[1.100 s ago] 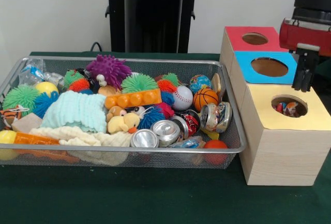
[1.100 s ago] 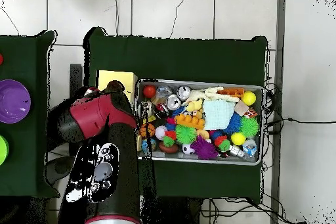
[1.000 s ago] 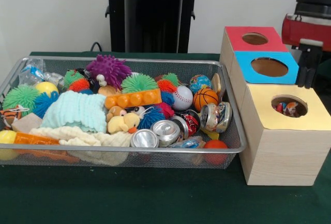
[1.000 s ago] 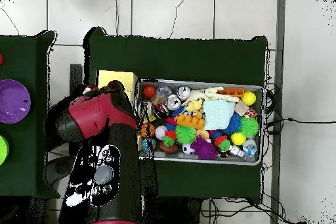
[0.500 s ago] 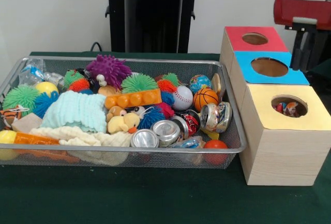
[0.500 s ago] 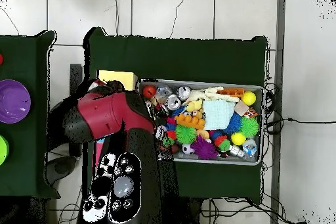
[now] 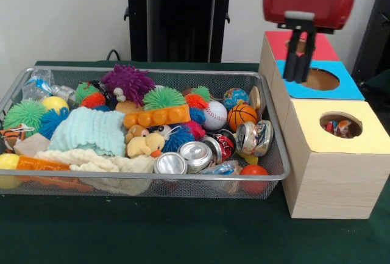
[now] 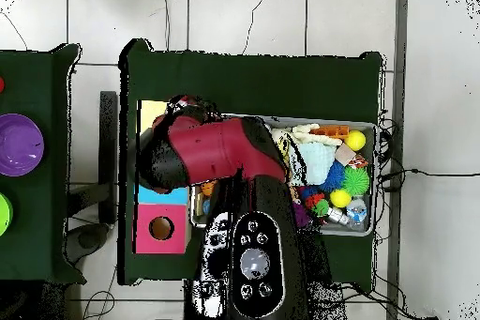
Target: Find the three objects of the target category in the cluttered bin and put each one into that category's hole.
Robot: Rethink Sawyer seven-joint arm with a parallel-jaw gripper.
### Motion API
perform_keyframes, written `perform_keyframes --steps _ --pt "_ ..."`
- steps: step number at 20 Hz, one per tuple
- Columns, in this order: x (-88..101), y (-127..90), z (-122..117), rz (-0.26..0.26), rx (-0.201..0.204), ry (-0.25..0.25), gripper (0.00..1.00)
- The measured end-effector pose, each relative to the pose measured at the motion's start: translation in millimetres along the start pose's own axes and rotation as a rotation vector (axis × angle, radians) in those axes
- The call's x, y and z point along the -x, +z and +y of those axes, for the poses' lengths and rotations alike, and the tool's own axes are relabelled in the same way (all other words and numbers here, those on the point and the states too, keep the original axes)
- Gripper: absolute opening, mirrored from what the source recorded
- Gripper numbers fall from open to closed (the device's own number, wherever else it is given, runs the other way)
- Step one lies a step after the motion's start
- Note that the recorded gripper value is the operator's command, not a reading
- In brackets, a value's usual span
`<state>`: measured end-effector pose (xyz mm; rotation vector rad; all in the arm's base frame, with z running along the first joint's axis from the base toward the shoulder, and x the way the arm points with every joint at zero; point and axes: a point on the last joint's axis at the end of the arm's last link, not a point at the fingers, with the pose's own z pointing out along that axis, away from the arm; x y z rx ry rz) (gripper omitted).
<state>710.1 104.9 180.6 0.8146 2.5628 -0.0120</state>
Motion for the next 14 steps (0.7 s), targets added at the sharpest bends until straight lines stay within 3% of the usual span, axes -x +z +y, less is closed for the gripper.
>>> perform_keyframes --steps 4,8,14 --pt "43.4 11.0 -39.4 -0.014 0.000 -0.028 0.00" --pt "72.7 16.8 -69.4 -0.028 -0.002 -0.080 0.00" --pt "90.6 22.4 -89.6 -0.033 0.001 -0.147 0.00"
